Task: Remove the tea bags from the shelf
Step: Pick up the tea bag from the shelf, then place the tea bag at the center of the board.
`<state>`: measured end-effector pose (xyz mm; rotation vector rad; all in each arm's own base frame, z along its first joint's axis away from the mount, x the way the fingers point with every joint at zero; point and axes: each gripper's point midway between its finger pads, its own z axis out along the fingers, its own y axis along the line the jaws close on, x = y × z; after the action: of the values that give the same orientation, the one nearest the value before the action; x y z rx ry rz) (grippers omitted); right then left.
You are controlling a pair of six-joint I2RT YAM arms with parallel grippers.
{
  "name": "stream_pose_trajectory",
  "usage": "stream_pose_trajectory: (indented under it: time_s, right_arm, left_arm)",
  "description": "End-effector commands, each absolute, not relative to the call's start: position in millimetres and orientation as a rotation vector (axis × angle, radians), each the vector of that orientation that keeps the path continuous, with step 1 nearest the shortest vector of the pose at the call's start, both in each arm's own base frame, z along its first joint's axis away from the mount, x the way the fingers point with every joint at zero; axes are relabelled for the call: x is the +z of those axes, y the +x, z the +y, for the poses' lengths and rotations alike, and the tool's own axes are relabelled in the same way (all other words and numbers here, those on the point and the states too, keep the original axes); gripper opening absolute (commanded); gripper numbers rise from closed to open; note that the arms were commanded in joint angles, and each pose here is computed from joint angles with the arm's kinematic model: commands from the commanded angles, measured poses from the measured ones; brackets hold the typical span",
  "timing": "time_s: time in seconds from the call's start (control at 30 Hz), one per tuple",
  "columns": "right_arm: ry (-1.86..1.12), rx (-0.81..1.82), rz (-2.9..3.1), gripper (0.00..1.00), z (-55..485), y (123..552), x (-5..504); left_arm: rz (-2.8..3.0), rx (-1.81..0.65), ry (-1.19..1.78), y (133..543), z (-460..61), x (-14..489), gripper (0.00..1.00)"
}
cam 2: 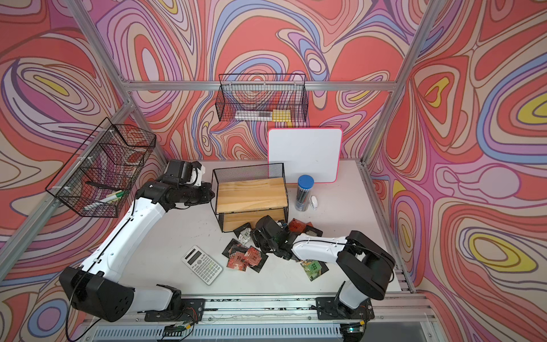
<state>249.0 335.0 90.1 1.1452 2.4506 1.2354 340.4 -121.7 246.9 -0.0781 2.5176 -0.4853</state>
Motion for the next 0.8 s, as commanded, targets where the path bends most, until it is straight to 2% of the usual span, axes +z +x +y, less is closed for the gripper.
stream_pose_trajectory:
  time_s: [0.0, 0.3, 0.7, 0.77]
  right_arm:
    - [1.163, 1.296, 2.520, 0.00, 332.3, 226.6, 98.8]
    - [1.092, 1.182, 2.635, 0.00, 292.2, 188.7, 80.3]
    - [1.128, 1.023, 2.668, 0.00, 271.2, 181.5, 44.5]
    - [1.128, 1.004, 2.678, 0.12, 268.5, 179.3, 43.2]
  left_arm:
    - [2.607, -0.472, -0.043, 330.4, -123.8, 229.0, 0.00]
    - [2.609, -0.480, -0.056, 329.3, -124.3, 228.2, 0.00]
    - [2.613, -0.470, -0.074, 326.1, -121.6, 230.5, 0.00]
    - [2.611, -0.461, -0.075, 325.8, -120.4, 231.8, 0.00]
